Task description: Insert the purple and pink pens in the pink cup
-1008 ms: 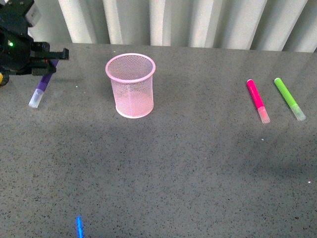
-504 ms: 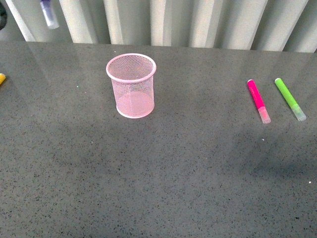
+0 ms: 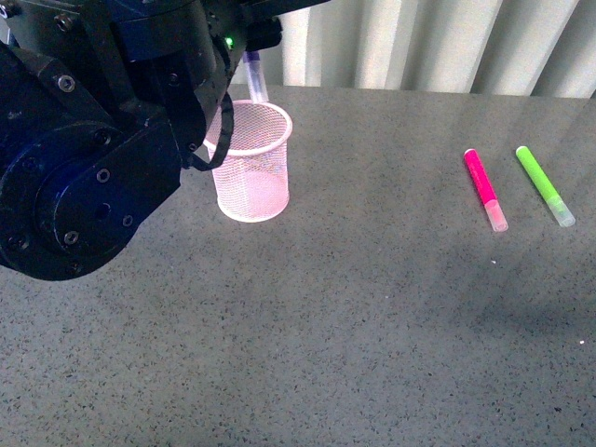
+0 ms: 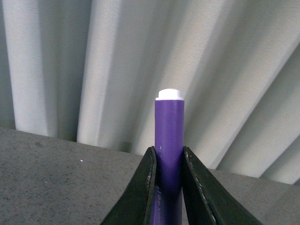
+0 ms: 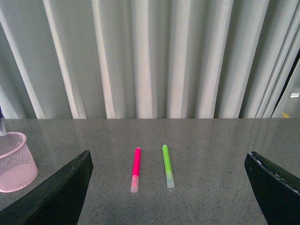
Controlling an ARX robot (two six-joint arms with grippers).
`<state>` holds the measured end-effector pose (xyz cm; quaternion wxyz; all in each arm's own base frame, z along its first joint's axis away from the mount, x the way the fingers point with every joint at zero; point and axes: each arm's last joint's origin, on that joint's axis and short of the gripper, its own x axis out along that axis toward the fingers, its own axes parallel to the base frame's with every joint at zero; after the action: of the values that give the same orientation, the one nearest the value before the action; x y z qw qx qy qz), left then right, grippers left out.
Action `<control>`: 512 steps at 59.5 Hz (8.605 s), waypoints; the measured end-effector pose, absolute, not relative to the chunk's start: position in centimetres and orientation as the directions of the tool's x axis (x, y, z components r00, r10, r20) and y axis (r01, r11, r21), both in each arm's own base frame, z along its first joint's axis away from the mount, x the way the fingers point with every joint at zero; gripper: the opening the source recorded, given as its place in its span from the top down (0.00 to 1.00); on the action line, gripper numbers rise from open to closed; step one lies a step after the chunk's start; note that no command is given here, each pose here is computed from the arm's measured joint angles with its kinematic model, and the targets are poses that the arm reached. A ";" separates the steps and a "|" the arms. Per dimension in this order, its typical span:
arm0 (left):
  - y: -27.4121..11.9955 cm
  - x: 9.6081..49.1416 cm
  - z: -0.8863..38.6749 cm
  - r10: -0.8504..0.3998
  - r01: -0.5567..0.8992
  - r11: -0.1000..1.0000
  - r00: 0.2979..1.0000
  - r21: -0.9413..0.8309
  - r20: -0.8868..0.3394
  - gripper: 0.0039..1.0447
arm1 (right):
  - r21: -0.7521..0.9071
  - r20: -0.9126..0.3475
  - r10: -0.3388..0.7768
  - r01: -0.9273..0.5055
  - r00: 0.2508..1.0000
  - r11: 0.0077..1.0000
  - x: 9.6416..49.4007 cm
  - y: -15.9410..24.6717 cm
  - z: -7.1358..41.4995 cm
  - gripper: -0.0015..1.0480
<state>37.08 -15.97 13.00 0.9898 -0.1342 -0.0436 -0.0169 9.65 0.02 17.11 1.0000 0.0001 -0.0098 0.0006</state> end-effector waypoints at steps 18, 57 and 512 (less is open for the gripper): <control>-14.5 38.2 11.3 -0.013 0.030 0.976 0.997 -0.214 0.079 0.88 | 0.000 0.020 0.001 -0.001 1.000 1.000 9.6 0.0 17.1 0.07; -13.7 36.6 9.0 -0.061 0.018 0.967 0.985 -0.256 -0.163 0.54 | 0.000 0.020 0.001 -0.001 1.000 1.000 9.6 0.0 17.1 0.07; 0.0 9.7 16.6 -0.002 0.002 1.000 1.000 -0.004 0.006 0.06 | 0.045 -0.546 -0.001 0.030 0.838 0.999 41.9 5.3 5.9 0.88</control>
<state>9.74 -0.02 16.64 1.0000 -0.0022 -0.0031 -0.0010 41.88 5.35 5.94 0.9582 0.0257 0.2847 -0.0082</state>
